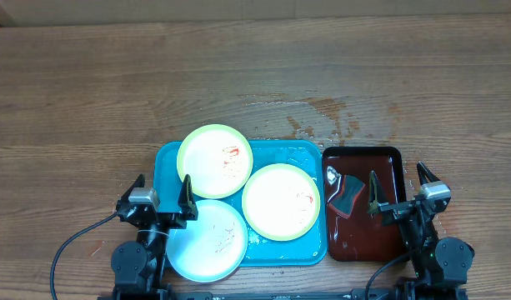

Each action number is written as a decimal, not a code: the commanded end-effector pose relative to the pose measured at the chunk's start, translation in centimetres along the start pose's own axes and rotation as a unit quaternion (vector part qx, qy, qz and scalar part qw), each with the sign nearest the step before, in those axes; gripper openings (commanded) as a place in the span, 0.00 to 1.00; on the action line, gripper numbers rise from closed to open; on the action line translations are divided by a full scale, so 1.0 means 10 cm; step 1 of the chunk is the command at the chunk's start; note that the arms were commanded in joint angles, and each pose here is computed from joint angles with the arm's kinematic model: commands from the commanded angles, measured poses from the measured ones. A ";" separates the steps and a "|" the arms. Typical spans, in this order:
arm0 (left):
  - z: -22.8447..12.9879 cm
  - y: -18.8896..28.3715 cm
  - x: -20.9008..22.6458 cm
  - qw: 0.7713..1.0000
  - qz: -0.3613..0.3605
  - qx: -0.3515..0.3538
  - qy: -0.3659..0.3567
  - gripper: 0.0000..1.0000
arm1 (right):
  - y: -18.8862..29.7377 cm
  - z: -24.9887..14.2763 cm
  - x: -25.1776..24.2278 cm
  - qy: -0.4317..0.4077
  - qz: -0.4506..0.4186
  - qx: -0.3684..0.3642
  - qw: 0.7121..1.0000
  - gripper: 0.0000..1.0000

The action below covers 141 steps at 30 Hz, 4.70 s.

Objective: Clean dirty plates on tray and stack at the side

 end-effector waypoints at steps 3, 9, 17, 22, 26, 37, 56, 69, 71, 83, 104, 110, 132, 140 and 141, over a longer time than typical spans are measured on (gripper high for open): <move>0.00 0.00 0.01 1.000 0.000 -0.002 -0.004 1.00 | 0.00 -0.02 0.00 0.001 0.002 -0.002 1.000 1.00; 0.00 0.00 0.01 1.000 0.000 -0.002 -0.004 0.99 | 0.00 -0.02 0.00 0.001 0.002 -0.002 1.000 1.00; 0.00 0.00 0.01 1.000 0.000 -0.002 -0.004 1.00 | 0.00 -0.02 0.00 0.001 0.002 -0.002 1.000 1.00; 0.00 0.00 0.01 1.000 0.000 -0.002 -0.004 0.99 | 0.00 -0.02 0.00 0.001 0.002 -0.002 1.000 1.00; 0.00 0.00 0.01 1.000 0.000 -0.002 -0.004 1.00 | 0.00 -0.02 0.00 0.001 0.002 -0.002 1.000 1.00; 0.00 0.00 0.01 1.000 0.000 -0.002 -0.004 1.00 | 0.00 -0.02 0.00 0.001 0.002 -0.002 1.000 1.00; 0.00 0.00 0.01 1.000 0.000 -0.002 -0.004 1.00 | 0.00 -0.02 0.00 0.001 0.000 -0.002 1.000 1.00; 0.00 0.00 0.01 1.000 0.000 -0.003 -0.004 1.00 | -0.02 -0.10 -0.02 -0.049 -0.011 0.065 0.997 1.00; 0.00 0.00 0.01 1.000 0.000 -0.002 -0.004 1.00 | -0.02 -0.08 -0.02 -0.042 -0.013 0.081 0.996 1.00; 0.00 0.00 0.01 1.000 0.000 -0.002 -0.004 1.00 | -0.13 0.35 -0.02 -0.066 -0.025 0.169 0.983 1.00; 0.00 0.00 0.01 1.000 0.000 -0.002 -0.004 0.99 | -0.72 0.81 -0.08 -0.236 -0.061 0.474 0.846 1.00; 0.00 0.00 0.01 1.000 0.000 -0.002 -0.004 1.00 | -0.77 0.74 -0.09 -0.265 -0.077 0.549 0.789 1.00; 0.00 0.00 0.01 1.000 0.000 -0.002 -0.004 1.00 | -0.74 0.52 -0.14 -0.254 -0.094 0.611 0.744 1.00; 0.00 0.00 0.01 1.000 0.000 -0.002 -0.004 1.00 | -0.69 0.51 -0.13 -0.256 -0.097 0.623 0.733 1.00; 0.00 0.00 0.01 1.000 0.000 -0.002 -0.004 0.99 | -0.68 0.50 -0.12 -0.256 -0.098 0.625 0.730 1.00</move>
Point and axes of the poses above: each gripper's point midway between its finger pads, its own y axis back along the fingers, its own x axis along the line the jaws close on, z = x × y, the point moved 7 cm from there along y, back along the fingers, and after that the axes turned 2 degrees about -y, right-handed, at the moved point
